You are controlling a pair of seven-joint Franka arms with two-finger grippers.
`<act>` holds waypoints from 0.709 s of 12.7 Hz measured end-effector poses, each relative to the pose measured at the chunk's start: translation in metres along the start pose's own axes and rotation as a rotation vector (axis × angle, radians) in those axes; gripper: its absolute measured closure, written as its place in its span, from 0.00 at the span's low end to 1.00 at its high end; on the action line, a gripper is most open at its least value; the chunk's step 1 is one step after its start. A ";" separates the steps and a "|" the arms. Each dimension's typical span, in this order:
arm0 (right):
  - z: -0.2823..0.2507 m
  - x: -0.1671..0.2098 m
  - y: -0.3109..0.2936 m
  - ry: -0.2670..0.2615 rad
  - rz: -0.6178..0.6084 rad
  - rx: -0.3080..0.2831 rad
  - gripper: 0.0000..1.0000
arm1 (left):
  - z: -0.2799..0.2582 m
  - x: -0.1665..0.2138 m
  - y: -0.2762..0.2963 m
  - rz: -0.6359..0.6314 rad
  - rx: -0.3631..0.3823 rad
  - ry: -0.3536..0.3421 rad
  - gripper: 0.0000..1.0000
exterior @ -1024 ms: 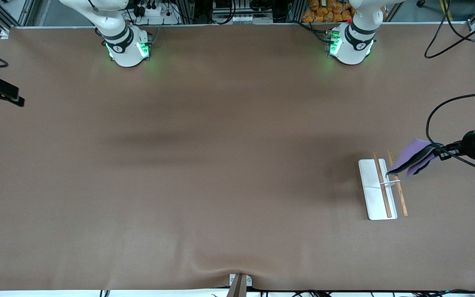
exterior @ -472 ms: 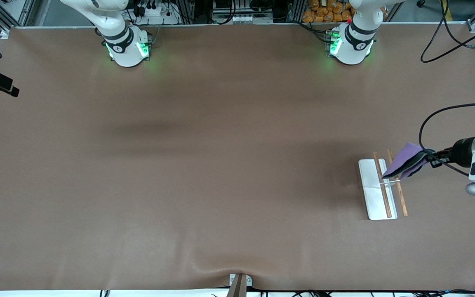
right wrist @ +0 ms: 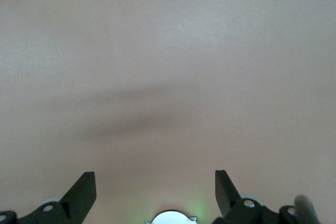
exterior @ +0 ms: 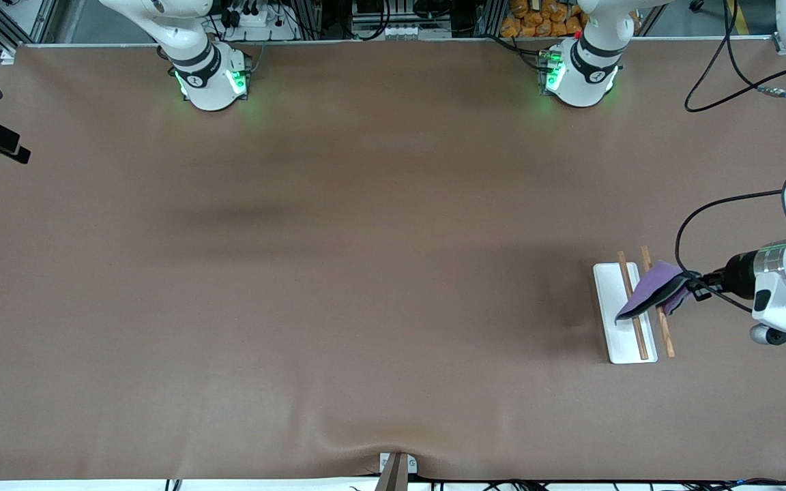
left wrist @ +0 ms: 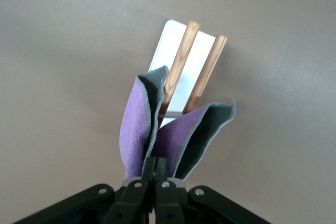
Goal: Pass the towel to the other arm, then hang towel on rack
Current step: 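Lower the towel with the left gripper over the wooden dowels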
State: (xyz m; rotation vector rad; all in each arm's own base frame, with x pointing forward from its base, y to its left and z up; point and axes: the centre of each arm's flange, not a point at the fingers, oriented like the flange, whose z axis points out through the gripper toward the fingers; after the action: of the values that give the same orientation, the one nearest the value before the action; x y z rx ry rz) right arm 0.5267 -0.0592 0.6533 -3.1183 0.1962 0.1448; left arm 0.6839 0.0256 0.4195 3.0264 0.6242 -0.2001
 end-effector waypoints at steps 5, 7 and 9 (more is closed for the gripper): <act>-0.001 0.001 0.000 0.007 0.024 0.001 0.00 | 0.010 0.003 0.024 0.003 -0.043 0.036 0.98; -0.001 0.001 -0.001 0.009 0.022 0.001 0.00 | 0.023 0.006 0.030 0.003 -0.057 0.029 0.98; -0.002 0.001 -0.002 0.018 0.020 0.001 0.00 | 0.037 0.011 0.030 0.001 -0.056 0.016 0.98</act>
State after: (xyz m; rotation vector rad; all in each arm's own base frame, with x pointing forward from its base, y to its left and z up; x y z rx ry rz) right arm 0.5286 -0.0572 0.6556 -3.1181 0.2282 0.1176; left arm 0.7011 -0.0004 0.3820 2.9770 0.6189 -0.1556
